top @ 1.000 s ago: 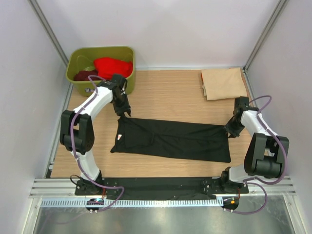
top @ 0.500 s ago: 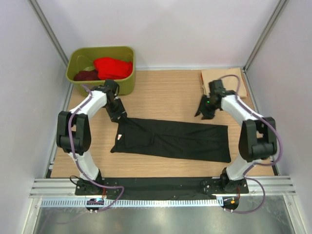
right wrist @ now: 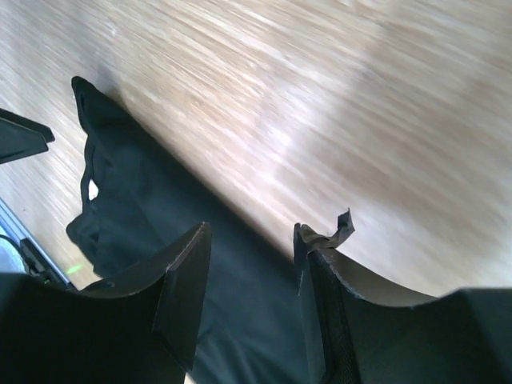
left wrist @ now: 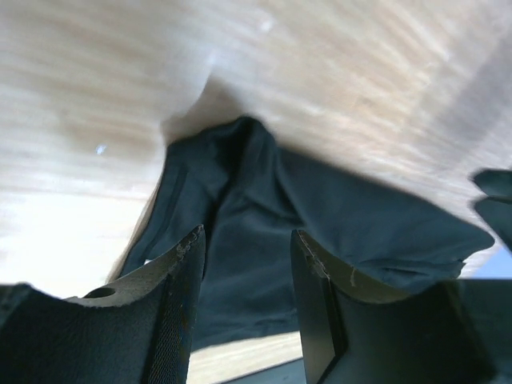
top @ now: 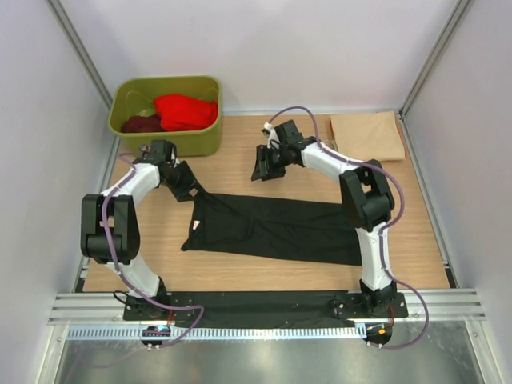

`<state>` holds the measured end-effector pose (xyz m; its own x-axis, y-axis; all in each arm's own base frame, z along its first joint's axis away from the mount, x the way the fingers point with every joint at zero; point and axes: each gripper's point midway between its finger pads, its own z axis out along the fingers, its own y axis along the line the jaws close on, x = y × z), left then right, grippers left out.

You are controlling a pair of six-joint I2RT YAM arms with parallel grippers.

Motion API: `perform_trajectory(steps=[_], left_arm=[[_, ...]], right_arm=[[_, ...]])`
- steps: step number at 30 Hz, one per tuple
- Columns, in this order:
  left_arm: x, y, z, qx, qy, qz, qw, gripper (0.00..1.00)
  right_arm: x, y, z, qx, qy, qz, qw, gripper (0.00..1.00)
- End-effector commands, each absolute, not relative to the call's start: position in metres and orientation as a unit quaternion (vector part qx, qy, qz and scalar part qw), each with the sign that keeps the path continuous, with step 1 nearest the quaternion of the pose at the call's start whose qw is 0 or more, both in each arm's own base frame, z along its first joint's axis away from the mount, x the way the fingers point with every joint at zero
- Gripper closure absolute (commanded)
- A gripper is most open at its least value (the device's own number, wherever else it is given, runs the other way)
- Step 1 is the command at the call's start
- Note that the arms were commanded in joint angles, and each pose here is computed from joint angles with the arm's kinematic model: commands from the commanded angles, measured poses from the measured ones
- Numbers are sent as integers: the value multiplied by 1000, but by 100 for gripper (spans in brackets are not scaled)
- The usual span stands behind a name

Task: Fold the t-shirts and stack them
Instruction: Fold the tshirt

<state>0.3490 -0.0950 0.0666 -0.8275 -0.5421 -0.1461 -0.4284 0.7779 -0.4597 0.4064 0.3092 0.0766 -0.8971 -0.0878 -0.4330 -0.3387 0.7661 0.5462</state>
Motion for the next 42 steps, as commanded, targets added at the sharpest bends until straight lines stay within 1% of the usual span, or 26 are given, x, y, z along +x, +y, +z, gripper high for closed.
perform_trajectory(steps=[1,4,5,9,13,14,16,17,19,20,22,23,34,38,40,42], left_arm=[[382,-103,80,-245,920,-244,184,51],[385,-97,68,-251,925,-224,178,54],[383,-94,62,-256,927,-211,173,56],[385,-95,53,-255,928,-213,166,61],[389,-97,44,-256,929,-215,161,64],[390,-98,44,-256,928,-218,160,67],[392,-98,43,-259,927,-220,160,70],[393,-99,43,-258,927,-221,161,77],[394,-99,44,-260,925,-223,163,83],[395,-99,45,-261,925,-224,164,89],[396,-100,45,-261,924,-226,164,94],[396,-100,44,-261,924,-226,163,99],[399,-103,43,-264,921,-235,161,100],[401,-105,46,-266,918,-243,167,100],[402,-105,47,-267,917,-244,168,100],[402,-105,47,-266,917,-243,170,100]], right_arm=[[414,350,88,-174,890,362,216,47],[417,374,76,-200,883,368,211,47],[415,379,60,-203,887,365,198,47],[406,401,41,-223,882,373,183,48],[398,417,38,-237,870,395,176,48],[398,419,41,-237,868,400,177,48],[393,425,41,-241,863,409,173,48],[392,427,42,-244,861,411,173,48],[393,430,40,-245,861,410,175,48],[391,432,40,-247,860,411,175,48],[390,436,36,-246,859,414,172,48],[390,437,35,-243,860,415,170,48],[387,459,31,-228,855,434,170,56],[386,461,27,-225,856,436,165,60],[386,460,26,-224,857,434,164,66],[388,458,24,-222,861,425,169,89]])
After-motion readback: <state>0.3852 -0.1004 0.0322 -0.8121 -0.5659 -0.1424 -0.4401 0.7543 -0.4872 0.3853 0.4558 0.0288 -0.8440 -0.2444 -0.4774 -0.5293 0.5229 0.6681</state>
